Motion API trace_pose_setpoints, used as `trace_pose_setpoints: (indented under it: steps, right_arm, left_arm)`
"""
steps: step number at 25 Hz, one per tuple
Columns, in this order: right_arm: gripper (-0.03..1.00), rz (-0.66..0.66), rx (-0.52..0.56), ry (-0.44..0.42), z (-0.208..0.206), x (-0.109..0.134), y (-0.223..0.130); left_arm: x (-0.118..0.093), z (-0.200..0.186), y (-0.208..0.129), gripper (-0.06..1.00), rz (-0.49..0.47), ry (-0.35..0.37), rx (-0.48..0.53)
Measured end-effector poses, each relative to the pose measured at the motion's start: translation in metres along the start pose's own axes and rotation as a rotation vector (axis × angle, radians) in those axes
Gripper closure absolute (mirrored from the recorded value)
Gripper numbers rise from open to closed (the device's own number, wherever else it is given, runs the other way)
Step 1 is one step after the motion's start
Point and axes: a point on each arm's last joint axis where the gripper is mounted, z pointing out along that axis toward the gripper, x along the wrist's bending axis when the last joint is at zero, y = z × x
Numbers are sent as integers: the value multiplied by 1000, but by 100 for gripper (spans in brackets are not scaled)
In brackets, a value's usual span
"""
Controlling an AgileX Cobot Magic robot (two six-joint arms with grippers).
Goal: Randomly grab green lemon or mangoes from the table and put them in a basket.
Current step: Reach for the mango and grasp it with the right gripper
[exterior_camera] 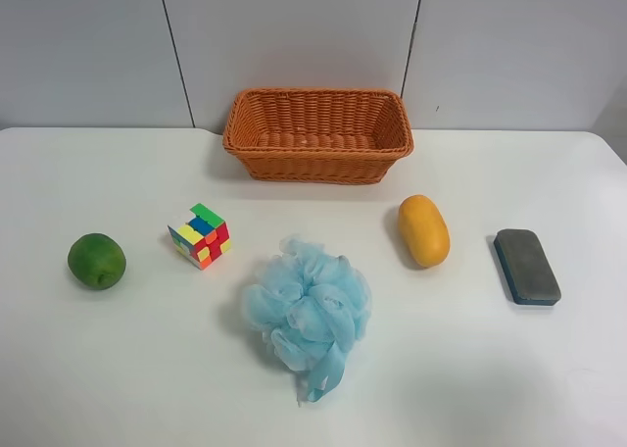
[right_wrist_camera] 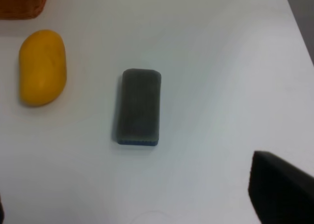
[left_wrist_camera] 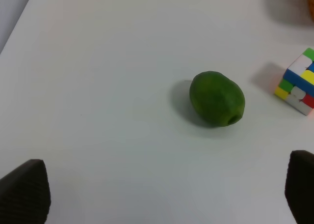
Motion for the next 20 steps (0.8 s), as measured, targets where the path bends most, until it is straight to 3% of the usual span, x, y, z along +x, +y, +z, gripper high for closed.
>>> trace_pose_setpoints:
  steps: [5,9,15,20]
  right_arm:
    - [-2,4,10,28,3,4,52]
    - [-2,-16,116,20,27,5,112]
    - [-2,-27,280,17,100,7,180]
    - [-2,-43,464,2,182,7,183]
  left_arm:
    - [0,0,0,0,0,0,0]
    - [0,0,0,0,0,0,0]
    - [0,0,0,0,0,0,0]
    - [0,0,0,0,0,0,0]
